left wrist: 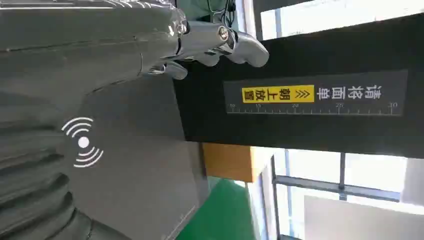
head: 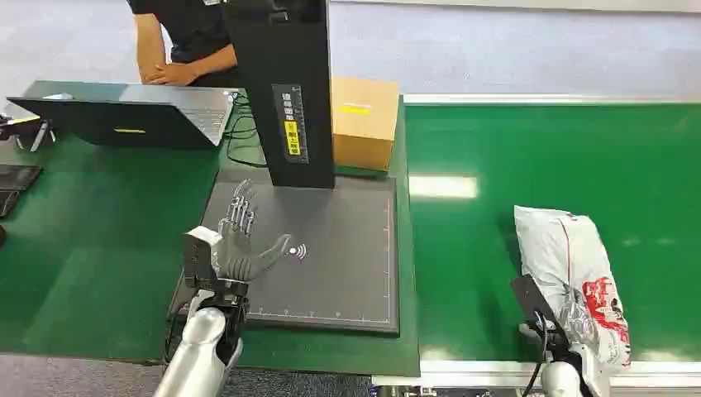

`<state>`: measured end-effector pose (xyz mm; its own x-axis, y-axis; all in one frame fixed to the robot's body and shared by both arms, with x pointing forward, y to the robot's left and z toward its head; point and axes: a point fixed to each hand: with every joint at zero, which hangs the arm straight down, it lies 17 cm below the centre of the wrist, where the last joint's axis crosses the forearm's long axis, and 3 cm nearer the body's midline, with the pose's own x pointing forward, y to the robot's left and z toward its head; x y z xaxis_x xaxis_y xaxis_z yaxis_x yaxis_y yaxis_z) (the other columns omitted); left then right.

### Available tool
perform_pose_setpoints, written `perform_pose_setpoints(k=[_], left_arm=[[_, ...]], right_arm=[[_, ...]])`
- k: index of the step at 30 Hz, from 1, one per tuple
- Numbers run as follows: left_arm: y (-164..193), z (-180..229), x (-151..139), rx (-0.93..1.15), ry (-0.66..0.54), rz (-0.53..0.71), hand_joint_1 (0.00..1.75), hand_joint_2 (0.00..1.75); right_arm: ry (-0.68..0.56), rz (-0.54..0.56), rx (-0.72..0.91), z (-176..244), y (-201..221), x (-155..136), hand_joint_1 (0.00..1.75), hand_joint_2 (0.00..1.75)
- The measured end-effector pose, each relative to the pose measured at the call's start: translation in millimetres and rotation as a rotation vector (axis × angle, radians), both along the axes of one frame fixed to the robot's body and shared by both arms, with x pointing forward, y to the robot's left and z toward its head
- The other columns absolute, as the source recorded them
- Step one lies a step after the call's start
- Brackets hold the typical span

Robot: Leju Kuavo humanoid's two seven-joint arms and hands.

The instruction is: Moved the parcel from conveyor to table for the left to box.

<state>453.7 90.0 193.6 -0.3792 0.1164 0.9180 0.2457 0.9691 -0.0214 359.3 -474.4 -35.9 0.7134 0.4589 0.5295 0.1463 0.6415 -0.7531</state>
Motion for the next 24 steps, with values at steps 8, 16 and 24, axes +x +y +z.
perform_pose_setpoints(k=[8, 16, 24], left_arm=[[1, -3, -1, 0.004, 0.012, 0.004, 0.0, 1.75], [3, -1, -4, 0.001, 0.01, 0.009, 0.0, 1.75], [4, 2, -6, -0.002, 0.007, 0.013, 0.0, 1.75]], right_arm=[[0.072, 0.033, 0.023, -15, 7, 0, 1.75, 1.75], [0.067, 0.059, 0.038, -14, 11, 8, 1.75, 1.75], [0.049, 0.078, 0.049, -11, 15, 13, 1.75, 1.75]])
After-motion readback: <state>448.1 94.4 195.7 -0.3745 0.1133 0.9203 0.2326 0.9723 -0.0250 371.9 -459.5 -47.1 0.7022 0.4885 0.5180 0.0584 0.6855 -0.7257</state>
